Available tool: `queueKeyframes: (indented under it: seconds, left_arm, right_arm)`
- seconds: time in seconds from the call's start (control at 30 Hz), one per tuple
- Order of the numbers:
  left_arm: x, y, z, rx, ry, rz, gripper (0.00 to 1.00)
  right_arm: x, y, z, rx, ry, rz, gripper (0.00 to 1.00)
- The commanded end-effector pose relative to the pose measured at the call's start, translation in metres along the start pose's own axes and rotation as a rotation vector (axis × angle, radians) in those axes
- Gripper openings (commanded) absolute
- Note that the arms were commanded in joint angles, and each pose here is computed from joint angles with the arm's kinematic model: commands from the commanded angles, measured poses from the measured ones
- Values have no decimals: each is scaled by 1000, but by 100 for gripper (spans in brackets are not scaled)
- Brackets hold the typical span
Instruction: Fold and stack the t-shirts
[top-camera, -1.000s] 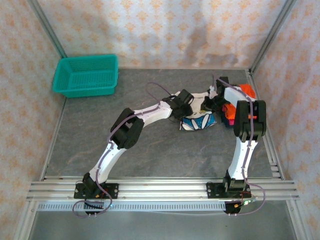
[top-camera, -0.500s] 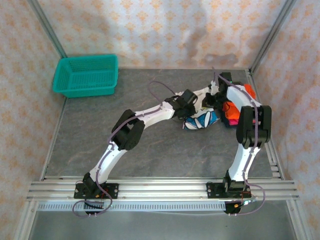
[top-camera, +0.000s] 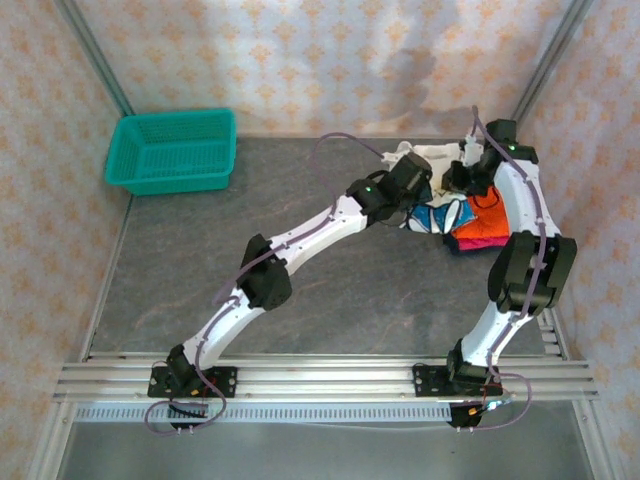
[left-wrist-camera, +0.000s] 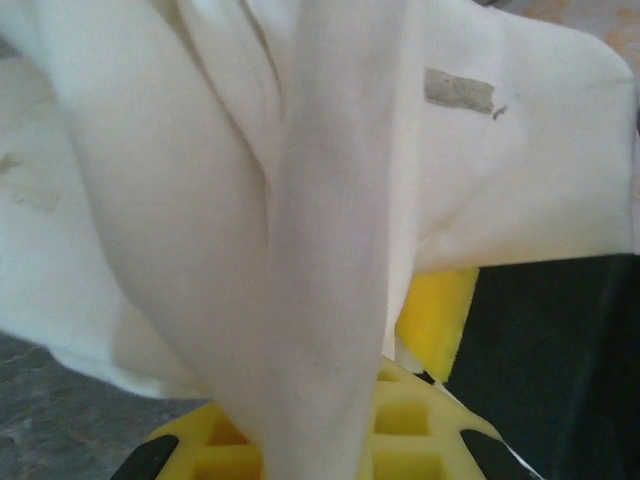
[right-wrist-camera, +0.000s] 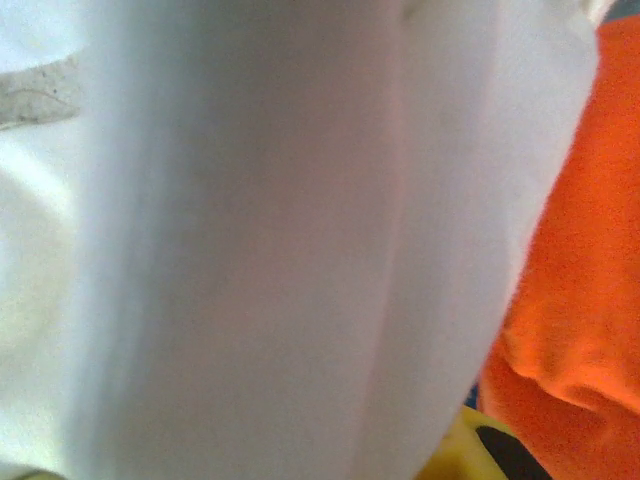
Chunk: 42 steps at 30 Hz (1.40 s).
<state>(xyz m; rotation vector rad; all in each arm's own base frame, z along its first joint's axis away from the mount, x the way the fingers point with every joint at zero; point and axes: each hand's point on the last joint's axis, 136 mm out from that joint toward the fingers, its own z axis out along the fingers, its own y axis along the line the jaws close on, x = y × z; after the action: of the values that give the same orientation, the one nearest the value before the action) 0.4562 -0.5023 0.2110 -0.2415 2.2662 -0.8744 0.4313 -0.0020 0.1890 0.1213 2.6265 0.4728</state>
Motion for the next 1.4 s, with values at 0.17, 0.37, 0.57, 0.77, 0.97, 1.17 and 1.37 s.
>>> queueKeyframes:
  seconds: [0.17, 0.37, 0.57, 0.77, 0.97, 1.17, 1.37]
  left_arm:
    - [-9, -25, 4, 85, -77, 29, 0]
    - [-19, -47, 10, 188, -133, 36, 0]
    - [-19, -69, 24, 333, -166, 10, 0]
    - [-4, -69, 46, 418, -144, -81, 0]
    - [13, -63, 64, 458, -103, -157, 0]
    - [29, -54, 79, 459, -65, -204, 0]
    - [39, -42, 88, 416, -27, -239, 34]
  right_arm:
    - [-56, 1, -62, 14, -236, -38, 0]
    - [-71, -24, -83, 76, -327, -11, 0]
    - [-84, -52, -102, 220, -444, -30, 0]
    - [-93, -94, -114, 381, -517, 13, 0]
    - [-85, -128, -118, 484, -530, 69, 0]
    - [-76, -149, -118, 559, -581, 133, 0]
    - [-58, -179, -85, 637, -470, 174, 0]
